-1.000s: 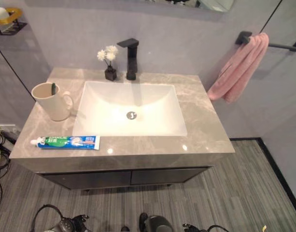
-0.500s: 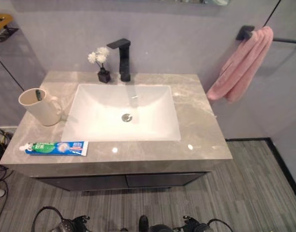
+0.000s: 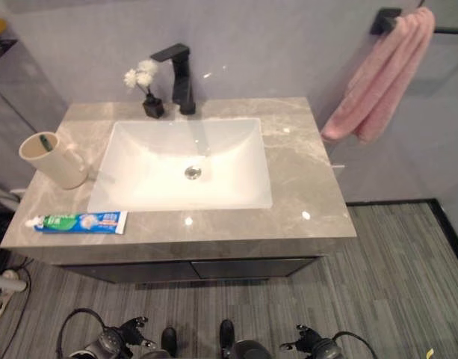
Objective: Put brush and paste in cup on sink, flatten towel.
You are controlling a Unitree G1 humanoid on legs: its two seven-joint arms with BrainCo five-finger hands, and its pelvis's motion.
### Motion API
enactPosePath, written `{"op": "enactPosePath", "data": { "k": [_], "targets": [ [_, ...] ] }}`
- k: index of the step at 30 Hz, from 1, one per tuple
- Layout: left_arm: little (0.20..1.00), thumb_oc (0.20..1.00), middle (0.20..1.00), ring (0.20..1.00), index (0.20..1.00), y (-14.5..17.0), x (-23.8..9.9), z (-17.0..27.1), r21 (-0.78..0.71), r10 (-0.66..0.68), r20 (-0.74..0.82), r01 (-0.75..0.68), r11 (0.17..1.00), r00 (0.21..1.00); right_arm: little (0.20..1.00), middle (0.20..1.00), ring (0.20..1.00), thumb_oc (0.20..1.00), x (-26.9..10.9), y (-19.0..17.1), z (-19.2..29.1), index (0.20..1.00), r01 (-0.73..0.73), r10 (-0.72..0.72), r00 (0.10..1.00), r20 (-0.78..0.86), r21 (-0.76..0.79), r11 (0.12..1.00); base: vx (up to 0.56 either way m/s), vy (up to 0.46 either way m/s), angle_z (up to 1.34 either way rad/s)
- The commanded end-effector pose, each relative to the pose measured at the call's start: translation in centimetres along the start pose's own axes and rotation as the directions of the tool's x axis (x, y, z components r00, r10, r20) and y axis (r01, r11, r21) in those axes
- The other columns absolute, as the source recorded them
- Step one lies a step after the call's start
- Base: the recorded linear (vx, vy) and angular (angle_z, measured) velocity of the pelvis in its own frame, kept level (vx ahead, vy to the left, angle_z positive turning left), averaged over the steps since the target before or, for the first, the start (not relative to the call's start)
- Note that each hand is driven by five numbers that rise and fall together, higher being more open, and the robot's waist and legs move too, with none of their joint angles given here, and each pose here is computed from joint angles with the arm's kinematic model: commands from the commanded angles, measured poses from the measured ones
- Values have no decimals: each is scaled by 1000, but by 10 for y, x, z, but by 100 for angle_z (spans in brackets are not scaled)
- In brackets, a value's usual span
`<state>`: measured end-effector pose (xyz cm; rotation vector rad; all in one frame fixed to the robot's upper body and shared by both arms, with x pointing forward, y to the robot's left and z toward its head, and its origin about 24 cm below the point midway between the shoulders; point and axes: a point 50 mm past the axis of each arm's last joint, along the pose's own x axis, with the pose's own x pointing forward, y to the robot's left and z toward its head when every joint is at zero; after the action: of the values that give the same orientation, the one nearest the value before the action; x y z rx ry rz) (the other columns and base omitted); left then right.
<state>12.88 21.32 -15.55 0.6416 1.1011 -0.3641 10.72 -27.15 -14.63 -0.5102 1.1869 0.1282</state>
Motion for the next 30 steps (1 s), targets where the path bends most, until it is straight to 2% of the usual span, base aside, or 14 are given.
{"op": "enactPosePath", "data": {
  "k": [1,5,9,14,18,22,23,27,30],
  "targets": [
    [1000,1000,1000,1000,1000,6,-1,-8,25,15,-25,-15,1000,1000,1000,1000,1000,1000,-1,0,-9,1000,-1,2,999,-36,3,1000,-26,411,0],
    [1000,1000,1000,1000,1000,16,-3,-12,77,43,-29,-41,996,999,1000,1000,1000,1000,1,4,2,1000,1,-1,1000,5,16,1000,-24,353,-15],
    [1000,1000,1000,1000,1000,22,-3,0,156,46,49,-53,986,998,1000,1000,1000,1000,3,1,23,1000,13,-9,996,85,-45,999,-48,306,-10],
    [1000,1000,1000,1000,1000,22,-6,2,213,4,97,-25,977,995,1000,1000,1000,1000,2,-4,23,1000,13,-6,997,78,-85,996,-32,134,1],
    [1000,1000,1000,1000,1000,22,-10,-4,251,-41,107,13,968,993,1000,1000,1000,1000,1,-9,7,1000,5,-6,1000,-9,-118,993,-26,-14,6],
    [1000,1000,1000,1000,1000,36,-25,0,324,-68,208,-3,946,976,1000,1000,1000,1000,-1,-27,7,1000,70,-72,997,-15,-98,993,-22,-80,39],
    [1000,1000,1000,1000,1000,46,-37,9,404,-104,273,-16,914,956,1000,1000,1000,1000,-2,-34,6,1000,79,-81,996,-24,-66,995,-42,-103,59],
    [1000,1000,1000,1000,1000,68,-66,24,522,-166,364,-54,851,917,1000,1000,1000,1000,-2,-38,6,1000,83,-86,996,-25,-84,993,-26,-128,45],
    [1000,1000,1000,1000,1000,83,-105,47,677,-320,399,-40,735,859,1000,1000,1000,1000,-6,-50,-2,1000,77,-85,994,-73,-110,991,5,-90,35]
  ]
}}
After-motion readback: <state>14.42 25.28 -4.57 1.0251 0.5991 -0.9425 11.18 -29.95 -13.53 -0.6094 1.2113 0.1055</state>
